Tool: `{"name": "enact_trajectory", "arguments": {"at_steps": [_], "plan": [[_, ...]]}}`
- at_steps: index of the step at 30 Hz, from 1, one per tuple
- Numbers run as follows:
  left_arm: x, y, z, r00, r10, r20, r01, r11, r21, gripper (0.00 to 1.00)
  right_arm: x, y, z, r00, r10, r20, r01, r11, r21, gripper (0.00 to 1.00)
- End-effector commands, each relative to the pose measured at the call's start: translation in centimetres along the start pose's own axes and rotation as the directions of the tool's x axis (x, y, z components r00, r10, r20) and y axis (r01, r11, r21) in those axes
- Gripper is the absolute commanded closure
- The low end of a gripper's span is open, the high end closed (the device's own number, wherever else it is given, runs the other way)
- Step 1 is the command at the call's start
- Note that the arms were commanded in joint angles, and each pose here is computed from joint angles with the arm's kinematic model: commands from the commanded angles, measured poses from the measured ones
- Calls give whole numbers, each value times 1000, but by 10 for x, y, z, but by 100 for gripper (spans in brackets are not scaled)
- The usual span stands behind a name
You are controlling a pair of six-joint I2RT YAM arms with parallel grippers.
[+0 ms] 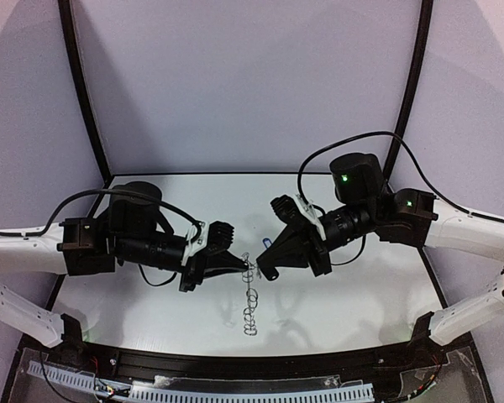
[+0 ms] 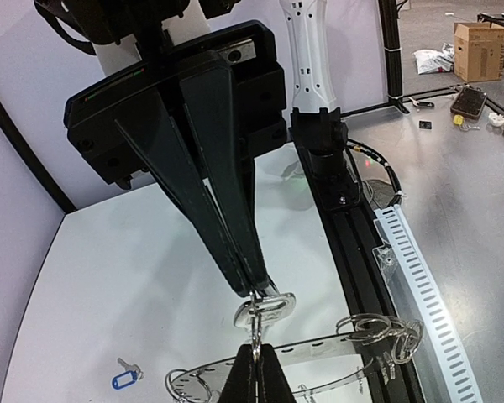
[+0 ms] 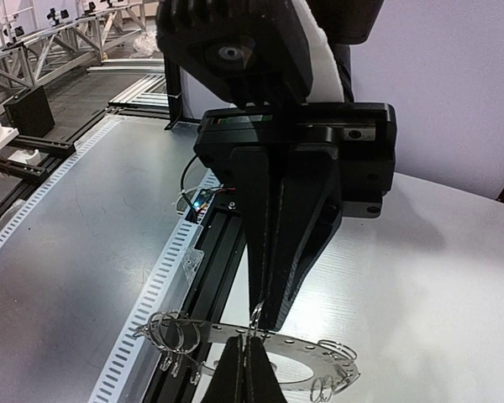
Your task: Put the keys on the keyring
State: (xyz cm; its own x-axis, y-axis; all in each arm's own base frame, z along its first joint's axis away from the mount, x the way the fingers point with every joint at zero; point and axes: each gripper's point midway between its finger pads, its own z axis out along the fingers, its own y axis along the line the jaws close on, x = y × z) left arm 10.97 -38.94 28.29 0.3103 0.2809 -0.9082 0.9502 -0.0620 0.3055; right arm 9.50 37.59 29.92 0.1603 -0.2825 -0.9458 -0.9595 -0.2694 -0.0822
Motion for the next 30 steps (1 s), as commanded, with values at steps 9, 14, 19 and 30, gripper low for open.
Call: {"name": "enact_trajectory", "arguments": {"at_steps": [9, 14, 19, 30], "plan": [[-15, 5, 0, 999, 21, 30, -22, 1000, 2, 99, -15, 6, 2, 999, -37, 39, 39, 998, -45, 100], [-15, 5, 1, 999, 20, 28, -20, 1000, 6, 99, -15, 7, 3, 999, -29, 36, 31, 998, -57, 100], [-16, 5, 1, 999, 20, 26, -20, 1000, 8, 99, -14, 5, 6, 999, -20, 35, 23, 998, -61, 100], [-15, 2, 4, 1000, 23, 5, -23, 999, 42, 99, -9, 0, 15, 1000, -18, -6, 17, 999, -42, 100]]}}
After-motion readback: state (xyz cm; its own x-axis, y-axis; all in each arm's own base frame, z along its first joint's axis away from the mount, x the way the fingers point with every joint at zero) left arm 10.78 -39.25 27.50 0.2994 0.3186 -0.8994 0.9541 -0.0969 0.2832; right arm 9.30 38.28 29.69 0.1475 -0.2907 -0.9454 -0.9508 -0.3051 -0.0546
